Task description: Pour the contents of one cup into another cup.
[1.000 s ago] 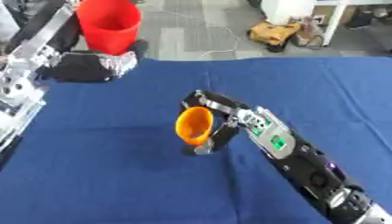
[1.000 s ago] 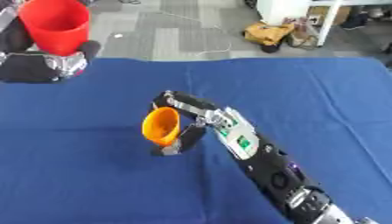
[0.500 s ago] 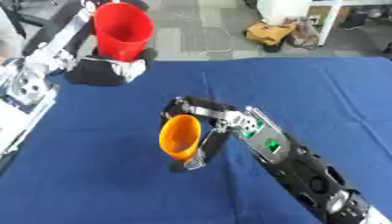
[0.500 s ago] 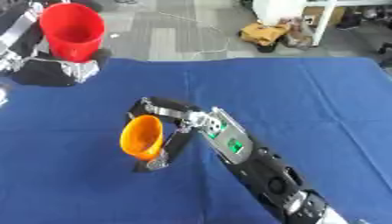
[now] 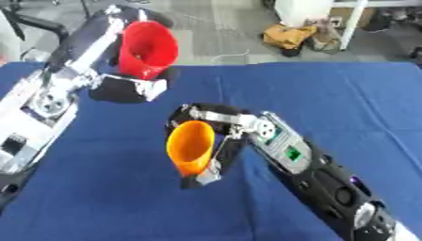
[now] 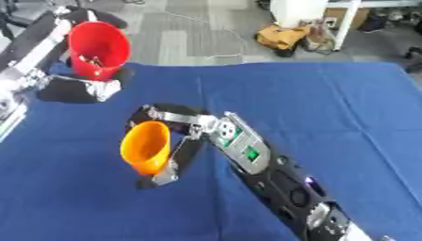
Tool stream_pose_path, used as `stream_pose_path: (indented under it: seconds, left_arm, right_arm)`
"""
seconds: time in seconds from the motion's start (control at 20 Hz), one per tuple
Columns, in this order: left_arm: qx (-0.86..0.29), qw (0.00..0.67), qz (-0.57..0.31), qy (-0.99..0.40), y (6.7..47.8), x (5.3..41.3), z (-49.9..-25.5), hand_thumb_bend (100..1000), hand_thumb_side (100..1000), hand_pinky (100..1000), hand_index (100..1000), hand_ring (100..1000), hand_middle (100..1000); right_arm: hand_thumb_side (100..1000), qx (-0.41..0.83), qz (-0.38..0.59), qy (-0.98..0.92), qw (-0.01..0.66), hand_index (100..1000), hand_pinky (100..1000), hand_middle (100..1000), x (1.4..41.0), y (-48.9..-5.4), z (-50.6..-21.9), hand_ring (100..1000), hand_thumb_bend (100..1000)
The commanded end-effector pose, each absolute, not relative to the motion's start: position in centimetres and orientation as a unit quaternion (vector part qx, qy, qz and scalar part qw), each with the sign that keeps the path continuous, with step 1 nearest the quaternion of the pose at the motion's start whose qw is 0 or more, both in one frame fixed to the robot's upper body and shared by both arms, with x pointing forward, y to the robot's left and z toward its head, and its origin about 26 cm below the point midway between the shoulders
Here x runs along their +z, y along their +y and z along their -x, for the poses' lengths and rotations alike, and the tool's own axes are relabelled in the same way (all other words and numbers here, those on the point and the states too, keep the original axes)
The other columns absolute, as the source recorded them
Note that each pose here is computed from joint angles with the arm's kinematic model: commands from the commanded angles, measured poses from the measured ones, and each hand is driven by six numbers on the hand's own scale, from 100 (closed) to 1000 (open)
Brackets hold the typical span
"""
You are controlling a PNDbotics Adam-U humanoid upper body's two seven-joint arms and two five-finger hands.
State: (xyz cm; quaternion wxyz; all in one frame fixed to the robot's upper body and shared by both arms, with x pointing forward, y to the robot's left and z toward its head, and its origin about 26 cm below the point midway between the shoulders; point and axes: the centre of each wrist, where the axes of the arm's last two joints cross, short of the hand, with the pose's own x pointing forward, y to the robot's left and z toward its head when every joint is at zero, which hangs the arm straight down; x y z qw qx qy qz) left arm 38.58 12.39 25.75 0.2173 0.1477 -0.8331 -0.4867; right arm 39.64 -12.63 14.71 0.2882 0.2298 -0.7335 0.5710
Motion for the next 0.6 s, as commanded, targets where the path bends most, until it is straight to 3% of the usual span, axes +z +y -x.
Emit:
stream_pose_path:
  seconds: [0.05,0.35,0.6]
  left_arm:
    - [-0.491,0.168,-0.167,-0.839,11.87,27.22,-38.04,312,100,129,796,433,425]
    - [-0.504,0.108,-0.194,-0.835,11.34,27.42,-37.34,333,100,142,801,428,420]
    - [-0.514,0.073,-0.209,-0.829,11.2,27.42,-37.12,353,100,153,804,422,356]
  right_arm:
    - [143,0.571,-0.233,-0.739,0.272,443,223,287,15.99,-12.35,-39.58,414,271]
    - [144,0.569,-0.237,-0.738,0.275,443,223,287,16.05,-12.31,-39.59,414,270]
    - [148,0.567,-0.237,-0.739,0.276,443,223,287,16.07,-12.31,-39.6,415,271]
